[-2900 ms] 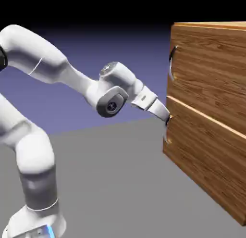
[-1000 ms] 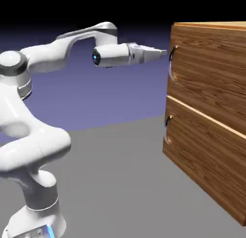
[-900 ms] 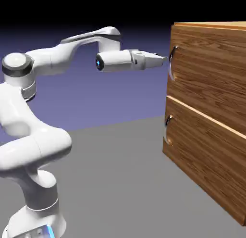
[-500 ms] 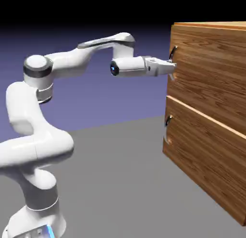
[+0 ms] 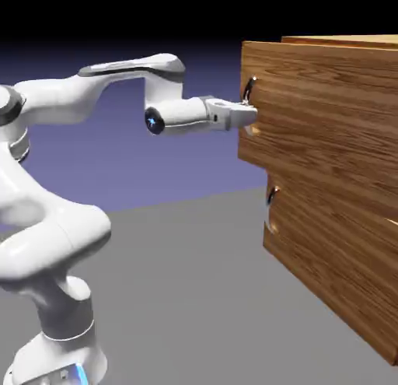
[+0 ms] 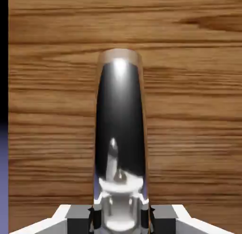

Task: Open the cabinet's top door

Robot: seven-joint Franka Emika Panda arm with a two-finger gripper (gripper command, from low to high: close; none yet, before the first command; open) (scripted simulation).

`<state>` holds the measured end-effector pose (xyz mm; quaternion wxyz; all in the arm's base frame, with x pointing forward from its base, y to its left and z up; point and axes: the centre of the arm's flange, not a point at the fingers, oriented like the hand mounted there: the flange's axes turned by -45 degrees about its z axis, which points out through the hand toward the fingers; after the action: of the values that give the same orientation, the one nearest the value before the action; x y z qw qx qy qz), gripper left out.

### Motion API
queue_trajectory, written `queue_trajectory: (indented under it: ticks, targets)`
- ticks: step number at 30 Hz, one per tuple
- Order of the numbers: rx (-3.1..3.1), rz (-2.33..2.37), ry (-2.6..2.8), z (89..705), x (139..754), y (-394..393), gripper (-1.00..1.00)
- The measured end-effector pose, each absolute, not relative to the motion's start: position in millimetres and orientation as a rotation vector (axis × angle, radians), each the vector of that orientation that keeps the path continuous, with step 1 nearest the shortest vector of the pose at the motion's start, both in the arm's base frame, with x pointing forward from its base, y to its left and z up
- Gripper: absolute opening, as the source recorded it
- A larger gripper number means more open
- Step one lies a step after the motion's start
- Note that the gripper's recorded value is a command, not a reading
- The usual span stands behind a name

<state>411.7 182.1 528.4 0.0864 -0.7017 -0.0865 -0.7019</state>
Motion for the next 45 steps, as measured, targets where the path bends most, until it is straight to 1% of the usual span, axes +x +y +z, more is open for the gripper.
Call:
queue_trajectory:
  ticks: [4, 14, 21, 36, 45]
  targets:
    - [-2.053, -2.081, -0.289, 527.7, 396.8, 173.2, -1.0]
    - [-2.072, -2.08, -0.284, 528.5, 399.6, 174.8, -1.0]
    - [-2.049, -2.05, -0.33, 528.2, 378.1, 161.1, -1.0]
    - [-1.917, -1.917, -0.53, 528.3, 288.1, 84.4, -1.0]
    - [-1.853, -1.853, -0.616, 528.3, 252.6, 42.7, -1.0]
